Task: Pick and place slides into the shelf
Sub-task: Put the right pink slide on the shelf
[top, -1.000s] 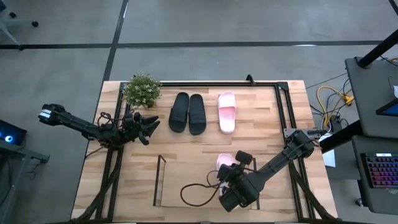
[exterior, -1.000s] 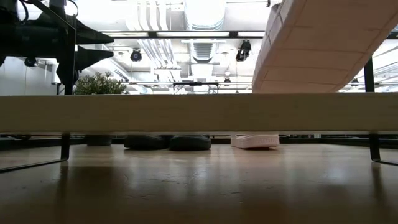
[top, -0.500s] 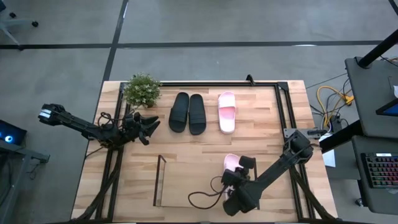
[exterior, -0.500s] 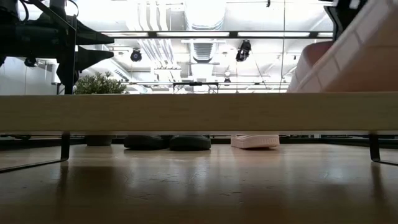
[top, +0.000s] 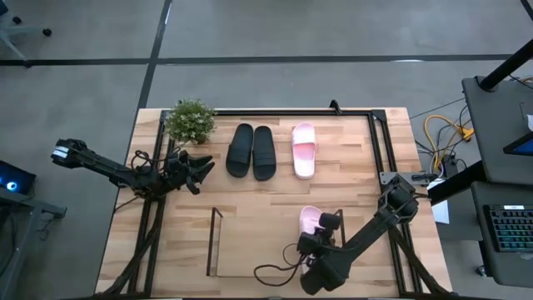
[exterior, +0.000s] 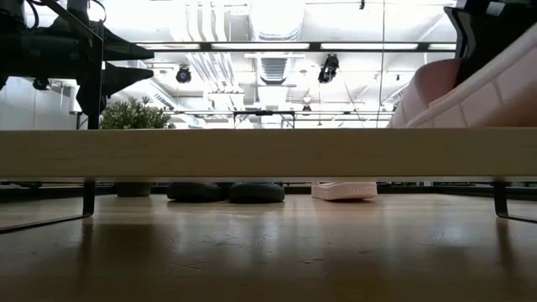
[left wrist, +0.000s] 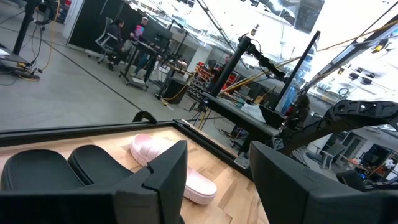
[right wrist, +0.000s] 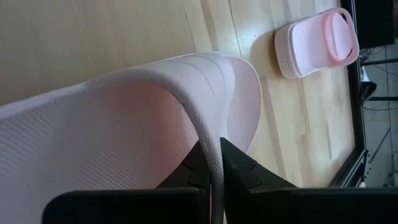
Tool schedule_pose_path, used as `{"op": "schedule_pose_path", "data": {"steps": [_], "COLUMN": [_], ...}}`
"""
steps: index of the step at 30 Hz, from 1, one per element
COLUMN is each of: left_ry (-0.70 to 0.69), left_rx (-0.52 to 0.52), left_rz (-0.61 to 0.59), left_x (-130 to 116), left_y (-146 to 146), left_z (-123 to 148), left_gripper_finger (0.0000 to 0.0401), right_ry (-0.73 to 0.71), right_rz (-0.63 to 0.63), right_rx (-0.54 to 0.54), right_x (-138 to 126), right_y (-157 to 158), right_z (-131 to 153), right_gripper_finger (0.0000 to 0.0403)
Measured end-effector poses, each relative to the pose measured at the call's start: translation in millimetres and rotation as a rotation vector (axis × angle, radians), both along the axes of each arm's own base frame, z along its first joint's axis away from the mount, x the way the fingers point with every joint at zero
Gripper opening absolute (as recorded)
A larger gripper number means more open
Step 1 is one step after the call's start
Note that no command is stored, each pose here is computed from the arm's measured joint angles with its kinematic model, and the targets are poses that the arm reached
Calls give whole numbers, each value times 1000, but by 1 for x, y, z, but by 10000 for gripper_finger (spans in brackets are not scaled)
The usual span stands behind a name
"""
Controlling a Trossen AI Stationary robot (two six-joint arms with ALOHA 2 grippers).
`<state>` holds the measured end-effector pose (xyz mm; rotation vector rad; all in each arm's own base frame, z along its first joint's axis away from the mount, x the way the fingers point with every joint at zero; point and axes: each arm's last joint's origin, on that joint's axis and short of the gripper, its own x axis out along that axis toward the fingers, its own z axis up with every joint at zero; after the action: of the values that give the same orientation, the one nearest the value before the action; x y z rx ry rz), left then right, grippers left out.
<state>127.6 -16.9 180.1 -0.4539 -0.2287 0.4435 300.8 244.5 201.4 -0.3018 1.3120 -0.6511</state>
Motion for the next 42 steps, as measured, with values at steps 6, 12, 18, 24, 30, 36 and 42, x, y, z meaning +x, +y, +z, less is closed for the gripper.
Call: {"op": "schedule_pose_path", "data": {"steps": [6,12,18,24,30,36,42], "left_ry": [0,11,19,19,20,21,19], "left_rx": [0,3,5,5,3,3,2], "left_rz": [0,1,0,0,-1,-2,-1], "left_x": [0,1,1,1,2,2,2], "left_y": [0,0,0,0,0,-1,-1], "left_z": [0,-1,-2,-2,-2,-3,-2], "left_gripper_finger": [160,160,160,160,160,160,160], "right_ry": [-8,-10,2,-2,-13,7,16], "right_rz": [69,74,119,136,82,64,117], "right_rx": [-5,-7,-32,-60,-74,-98,-103], "right_x": [2,-1,-3,-3,-7,-13,-10], "right_y": [5,8,10,8,6,3,4], "right_z": [7,7,6,5,-5,-13,-9], "right_gripper_finger": [8,8,8,8,8,8,8]}}
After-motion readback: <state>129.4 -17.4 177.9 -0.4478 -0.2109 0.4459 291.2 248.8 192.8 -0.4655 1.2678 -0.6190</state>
